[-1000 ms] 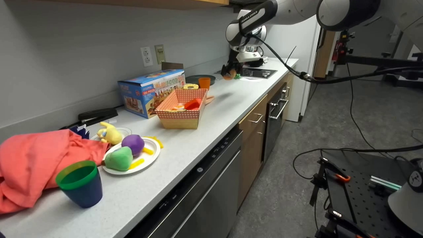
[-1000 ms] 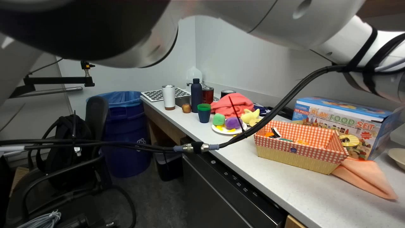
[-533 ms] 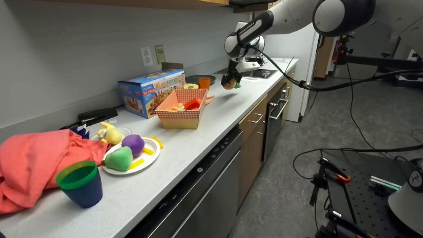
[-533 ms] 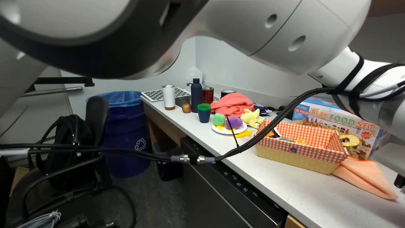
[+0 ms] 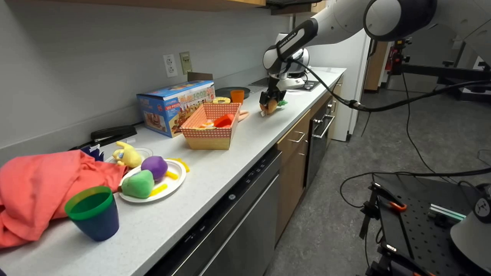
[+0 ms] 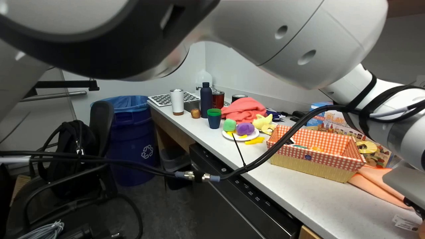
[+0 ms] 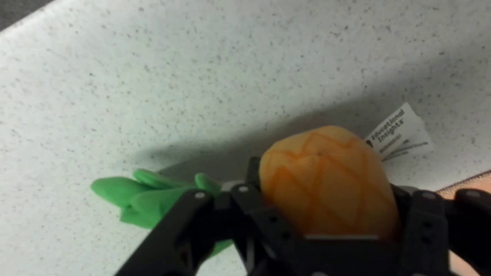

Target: Remove the toy pineapple from the fruit basket and put it on the counter

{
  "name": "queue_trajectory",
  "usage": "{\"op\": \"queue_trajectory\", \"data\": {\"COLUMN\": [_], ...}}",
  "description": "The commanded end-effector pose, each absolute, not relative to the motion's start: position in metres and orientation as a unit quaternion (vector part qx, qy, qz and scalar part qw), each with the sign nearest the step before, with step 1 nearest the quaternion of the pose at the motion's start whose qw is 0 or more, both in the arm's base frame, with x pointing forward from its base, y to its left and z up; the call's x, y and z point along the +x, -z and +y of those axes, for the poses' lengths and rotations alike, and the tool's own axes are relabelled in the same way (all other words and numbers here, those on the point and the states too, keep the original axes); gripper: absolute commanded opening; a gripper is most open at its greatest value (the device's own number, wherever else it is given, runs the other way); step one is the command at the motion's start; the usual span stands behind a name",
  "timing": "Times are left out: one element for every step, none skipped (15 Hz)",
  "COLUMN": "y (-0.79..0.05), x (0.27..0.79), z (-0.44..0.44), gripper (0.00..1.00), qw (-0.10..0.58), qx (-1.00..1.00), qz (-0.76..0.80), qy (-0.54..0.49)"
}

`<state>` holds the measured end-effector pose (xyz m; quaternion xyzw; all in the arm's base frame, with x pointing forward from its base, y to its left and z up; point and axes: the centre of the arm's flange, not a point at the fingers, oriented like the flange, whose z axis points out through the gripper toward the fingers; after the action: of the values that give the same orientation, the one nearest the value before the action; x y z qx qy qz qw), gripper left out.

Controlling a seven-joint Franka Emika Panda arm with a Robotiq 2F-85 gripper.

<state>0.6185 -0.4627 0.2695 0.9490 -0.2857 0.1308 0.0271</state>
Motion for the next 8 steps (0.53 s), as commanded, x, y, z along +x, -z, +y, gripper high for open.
{"op": "queue_trajectory", "data": {"y": [-0.282, -0.287, -0.293, -0.301, -0.311, -0.321, -0.333, -0.343], "x": [0.600, 0.597, 0.594, 0.591, 0.588, 0.585, 0.582, 0.578], "z": [-0.452, -0.451, -0.450, -0.448, -0.446, -0.444, -0.441, -0.438], "gripper": [0.86, 0.93, 0.99, 1.00, 1.00, 1.00, 1.00, 1.00], "qw": [0.037, 0.038, 0.039, 0.042, 0.044, 0.043, 0.042, 0.042], "qx": [0.949, 0.948, 0.947, 0.946, 0.945, 0.944, 0.943, 0.943], "qz": [-0.279, -0.280, -0.281, -0.282, -0.283, -0.284, -0.286, -0.286], "qy": [-0.141, -0.146, -0.149, -0.154, -0.158, -0.163, -0.165, -0.167]}}
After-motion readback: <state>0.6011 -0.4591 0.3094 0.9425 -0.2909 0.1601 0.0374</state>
